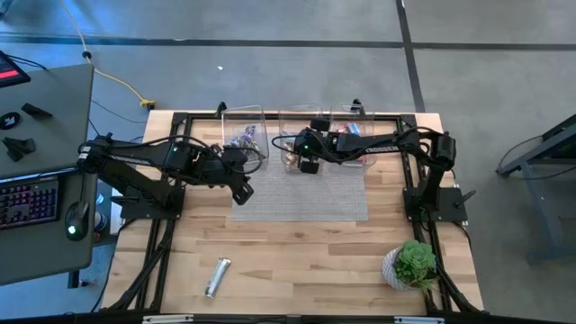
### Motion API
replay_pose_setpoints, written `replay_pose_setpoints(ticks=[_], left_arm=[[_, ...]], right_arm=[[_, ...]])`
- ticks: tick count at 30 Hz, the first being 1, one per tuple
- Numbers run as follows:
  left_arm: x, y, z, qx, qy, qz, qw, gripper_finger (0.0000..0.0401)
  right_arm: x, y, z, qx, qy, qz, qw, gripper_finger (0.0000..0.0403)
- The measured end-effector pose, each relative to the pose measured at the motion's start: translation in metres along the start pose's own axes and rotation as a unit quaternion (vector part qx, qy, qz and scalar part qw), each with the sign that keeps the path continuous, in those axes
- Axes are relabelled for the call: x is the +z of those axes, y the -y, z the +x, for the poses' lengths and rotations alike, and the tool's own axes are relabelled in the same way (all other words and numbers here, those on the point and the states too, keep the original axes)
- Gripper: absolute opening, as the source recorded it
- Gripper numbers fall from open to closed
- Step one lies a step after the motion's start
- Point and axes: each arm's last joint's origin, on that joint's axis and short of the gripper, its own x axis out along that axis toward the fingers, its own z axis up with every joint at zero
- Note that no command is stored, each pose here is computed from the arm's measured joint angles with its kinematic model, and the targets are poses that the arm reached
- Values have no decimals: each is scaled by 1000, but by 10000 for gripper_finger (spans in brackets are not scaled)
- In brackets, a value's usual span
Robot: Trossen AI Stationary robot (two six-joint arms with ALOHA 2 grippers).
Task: Pick and place Granola Bars by type
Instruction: Put the yellow granola bar into the middle transparent bin
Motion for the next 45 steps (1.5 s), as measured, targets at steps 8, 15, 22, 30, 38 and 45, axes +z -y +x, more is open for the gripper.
replay_pose_setpoints(ticks=[8,15,22,30,38,45], left_arm=[[-3,3,0,-53,-48,-1,997,163],[-3,4,-1,-69,-64,-1,996,163],[-3,4,-1,-69,-64,-1,996,163],[-3,4,-1,-69,-64,-1,996,163],[-3,4,-1,-69,-64,-1,996,163],[-3,4,-1,-69,-64,-1,996,163]], right_arm=[[0,0,0,-1,0,2,1000,119],[0,0,0,1,1,4,1000,119],[0,1,0,-10,0,42,999,119],[-1,3,3,29,10,42,999,119],[-2,4,3,20,1,42,999,125],[-1,1,1,2,-3,36,999,193]])
